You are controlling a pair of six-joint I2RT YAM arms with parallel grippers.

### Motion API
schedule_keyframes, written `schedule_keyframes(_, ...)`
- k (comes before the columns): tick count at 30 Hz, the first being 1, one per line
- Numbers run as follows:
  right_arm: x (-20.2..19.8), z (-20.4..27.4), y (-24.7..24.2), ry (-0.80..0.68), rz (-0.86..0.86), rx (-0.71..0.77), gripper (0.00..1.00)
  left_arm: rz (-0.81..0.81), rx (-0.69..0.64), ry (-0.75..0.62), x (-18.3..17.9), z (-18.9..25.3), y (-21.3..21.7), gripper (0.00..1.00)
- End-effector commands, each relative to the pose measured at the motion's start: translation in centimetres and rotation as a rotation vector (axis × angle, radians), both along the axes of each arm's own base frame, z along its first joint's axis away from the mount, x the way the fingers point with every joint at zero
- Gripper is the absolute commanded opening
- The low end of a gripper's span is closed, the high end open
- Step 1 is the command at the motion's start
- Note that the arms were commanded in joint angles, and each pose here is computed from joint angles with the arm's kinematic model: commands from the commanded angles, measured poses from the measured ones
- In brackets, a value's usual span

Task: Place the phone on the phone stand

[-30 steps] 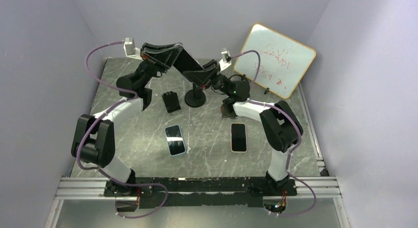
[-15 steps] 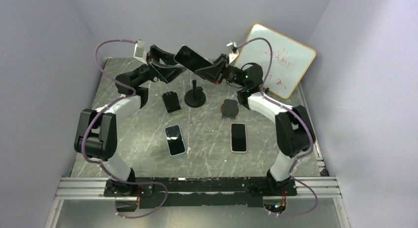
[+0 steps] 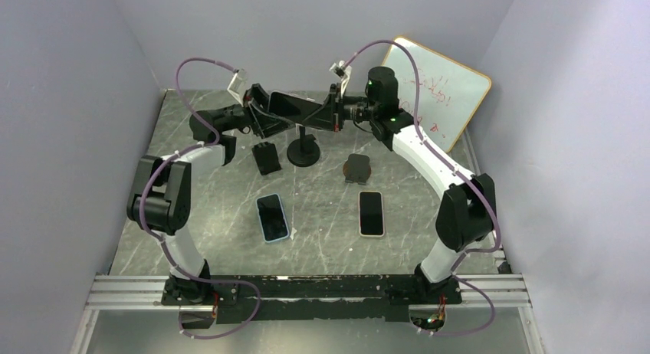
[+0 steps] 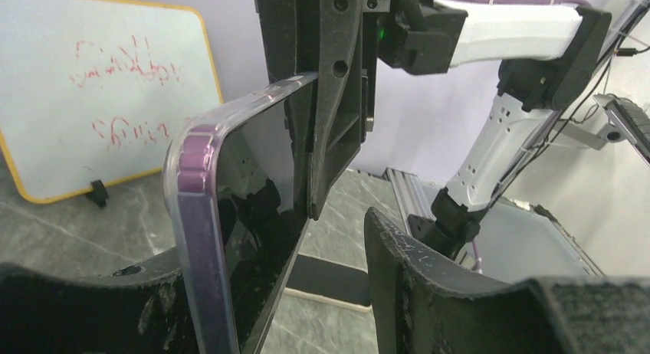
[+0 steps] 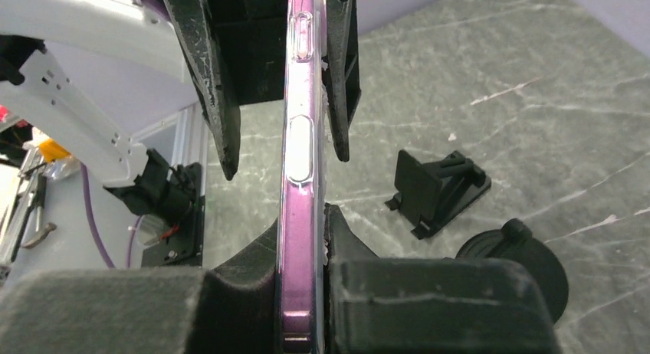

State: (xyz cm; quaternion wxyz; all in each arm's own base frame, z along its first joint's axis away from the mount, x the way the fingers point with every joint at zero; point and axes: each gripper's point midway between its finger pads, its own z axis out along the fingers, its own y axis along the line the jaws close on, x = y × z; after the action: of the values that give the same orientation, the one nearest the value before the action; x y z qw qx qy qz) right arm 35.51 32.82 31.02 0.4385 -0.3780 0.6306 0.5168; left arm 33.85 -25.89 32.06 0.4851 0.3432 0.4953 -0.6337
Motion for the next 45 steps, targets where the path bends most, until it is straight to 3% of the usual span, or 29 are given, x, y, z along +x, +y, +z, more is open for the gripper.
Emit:
schedule_keyframes(1, -0.1, -4.4, -0.5, 0.115, -0.007, -0.134, 0.0, -0.037, -0.046, -0.345, -3.1, 3.3, 0.3, 0.57)
schedule_keyframes(8, -0.5, -7.0, -0.3, 0.165, -0.003, -0.223, 0.0, -0.051, -0.041, -0.334, -2.9, 3.0, -0.1, 0.45)
schedule_keyframes(11, -0.7, -7.1, -0.1, 0.183, 0.017, -0.22, 0.0, -0.052, -0.04, -0.328, -2.7, 2.8, -0.1, 0.29)
schedule_keyframes(12, -0.7, -7.2, 0.0, 0.19, 0.025, -0.221, 0.0, -0.053, -0.038, -0.325, -2.7, 2.7, -0.2, 0.12)
schedule_keyframes(13, -0.7, -7.3, 0.0, 0.197, 0.032, -0.223, 0.0, -0.054, -0.038, -0.328, -2.7, 2.7, -0.2, 0.06)
schedule_keyframes(21, 0.2, -7.2, 0.5, 0.2, 0.0, -0.178, 0.0, -0.009, -0.096, -0.336, -2.6, 3.5, -0.2, 0.05)
schedule_keyframes(29, 0.4, -3.5, 1.5, 0.173, -0.02, 0.105, 0.33, 0.135, -0.274, -0.295, -1.5, 6.4, 0.7, 0.05)
schedule_keyframes(39, -1.1, -1.3, 1.0, 0.125, 0.022, 0.279, 0.39, 0.157, -0.335, -0.272, -1.4, 7.4, 0.5, 0.05)
schedule_keyframes(45, -0.7, 0.2, -3.0, 0.026, -0.074, 0.4, 0.55, 0.153, -0.319, -0.267, -1.5, 6.9, 0.5, 0.05)
